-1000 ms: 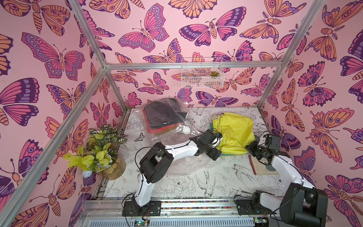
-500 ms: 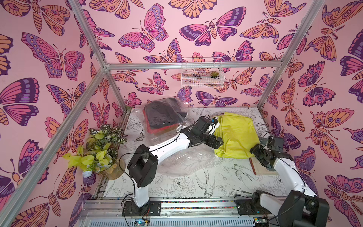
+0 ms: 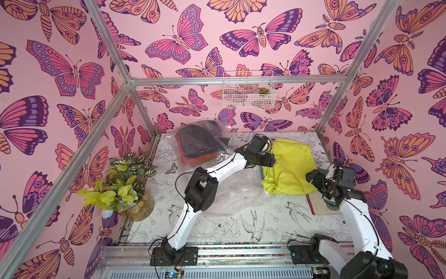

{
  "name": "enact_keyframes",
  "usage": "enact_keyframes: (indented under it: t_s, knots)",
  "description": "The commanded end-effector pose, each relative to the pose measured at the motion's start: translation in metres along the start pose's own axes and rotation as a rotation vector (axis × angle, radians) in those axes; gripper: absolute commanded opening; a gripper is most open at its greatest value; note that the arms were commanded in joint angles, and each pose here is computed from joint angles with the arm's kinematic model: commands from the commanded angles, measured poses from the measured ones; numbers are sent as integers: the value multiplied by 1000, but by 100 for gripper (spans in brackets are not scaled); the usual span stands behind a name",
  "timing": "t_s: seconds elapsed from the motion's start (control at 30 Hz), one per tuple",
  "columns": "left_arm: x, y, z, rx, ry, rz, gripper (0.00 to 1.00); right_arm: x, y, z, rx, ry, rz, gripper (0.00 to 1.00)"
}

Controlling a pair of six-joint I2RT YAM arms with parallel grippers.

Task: Take the trousers out of the vacuum bag
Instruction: Place the trousers at the center of the board.

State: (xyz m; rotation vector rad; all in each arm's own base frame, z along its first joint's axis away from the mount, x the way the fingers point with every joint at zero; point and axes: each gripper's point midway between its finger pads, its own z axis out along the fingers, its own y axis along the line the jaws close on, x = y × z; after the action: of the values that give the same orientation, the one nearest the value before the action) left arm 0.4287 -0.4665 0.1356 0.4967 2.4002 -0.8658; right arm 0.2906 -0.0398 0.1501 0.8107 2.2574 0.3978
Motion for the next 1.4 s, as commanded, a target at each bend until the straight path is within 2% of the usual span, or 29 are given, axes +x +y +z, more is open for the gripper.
enact_keyframes:
  t_s: [0.0,0.17,0.27,0.47,0.6,0.87,0.93,1.07,1.23,1.37]
  knots:
    - [-13,7,9,-12,-20,-38,76,-8,24,-6,-87,-25,-58,96]
    - [-34,16,23,-15,-70,-53,74,-5,32,-2,-105,-21,-80,95]
    - [-43,17,29,9,-83,-64,63,-2,34,1,-101,-14,-93,95]
    - [-48,15,41,54,-96,-67,64,-1,36,4,-102,-8,-99,94]
    - [-49,17,52,85,-96,-90,60,0,38,5,-105,-2,-101,94]
    - [-55,13,55,132,-121,-110,15,2,38,6,-105,7,-103,93]
    - [-59,10,49,136,-131,-105,7,3,38,7,-105,8,-104,93]
    - [-67,4,31,167,-161,-104,2,5,38,9,-110,16,-99,92]
    - [-76,14,6,159,-225,-122,0,9,41,14,-133,30,-83,92]
    - [-77,27,-2,132,-236,-130,0,10,42,15,-135,32,-86,92]
